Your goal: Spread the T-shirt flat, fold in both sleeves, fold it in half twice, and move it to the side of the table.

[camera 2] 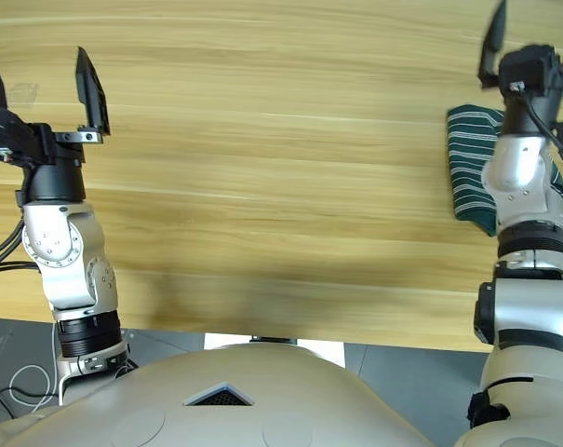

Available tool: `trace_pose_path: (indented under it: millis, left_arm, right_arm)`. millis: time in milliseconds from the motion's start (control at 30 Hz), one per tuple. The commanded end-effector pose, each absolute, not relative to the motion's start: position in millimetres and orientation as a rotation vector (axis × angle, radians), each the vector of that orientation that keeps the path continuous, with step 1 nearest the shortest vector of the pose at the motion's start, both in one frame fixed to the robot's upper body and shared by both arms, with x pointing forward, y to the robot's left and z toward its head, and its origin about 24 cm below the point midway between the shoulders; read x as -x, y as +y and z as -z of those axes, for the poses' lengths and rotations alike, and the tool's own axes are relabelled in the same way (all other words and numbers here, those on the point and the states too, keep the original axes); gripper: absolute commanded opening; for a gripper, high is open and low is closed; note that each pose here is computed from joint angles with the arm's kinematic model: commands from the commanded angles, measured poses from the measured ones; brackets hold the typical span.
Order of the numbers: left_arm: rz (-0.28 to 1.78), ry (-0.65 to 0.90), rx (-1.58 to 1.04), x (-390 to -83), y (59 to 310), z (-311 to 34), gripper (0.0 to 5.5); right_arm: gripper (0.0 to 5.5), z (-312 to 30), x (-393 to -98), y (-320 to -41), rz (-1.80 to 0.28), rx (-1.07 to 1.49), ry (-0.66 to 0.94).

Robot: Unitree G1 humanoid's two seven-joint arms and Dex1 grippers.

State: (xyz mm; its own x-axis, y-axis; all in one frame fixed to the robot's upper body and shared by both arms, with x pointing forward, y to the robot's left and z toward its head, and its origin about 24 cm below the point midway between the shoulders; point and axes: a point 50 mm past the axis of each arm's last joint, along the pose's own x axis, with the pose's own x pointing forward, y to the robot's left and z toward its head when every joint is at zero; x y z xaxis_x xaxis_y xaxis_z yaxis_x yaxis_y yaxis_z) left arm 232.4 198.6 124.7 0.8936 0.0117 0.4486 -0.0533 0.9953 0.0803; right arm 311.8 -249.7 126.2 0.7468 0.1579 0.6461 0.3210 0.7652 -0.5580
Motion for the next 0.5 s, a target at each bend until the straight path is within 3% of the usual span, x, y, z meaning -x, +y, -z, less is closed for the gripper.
trace_pose_path:
  millis: [33, 200, 500]
  left_arm:
    - [0.015, -0.378, -0.1, -254.1, 171.4, -104.8, 5.37]
    - [0.053, -0.312, -0.112, -253.8, 156.8, -79.2, 5.37]
    - [0.072, -0.297, -0.242, -250.7, 152.5, -57.8, 5.37]
  right_arm:
    - [5.4, -76.6, -301.0, -199.7, 0.041, 0.326, -0.616]
    - [5.4, -51.6, -288.9, -167.5, -0.079, 0.074, -0.507]
    - [5.4, -48.1, -291.8, -178.5, -0.074, 0.025, -0.462]
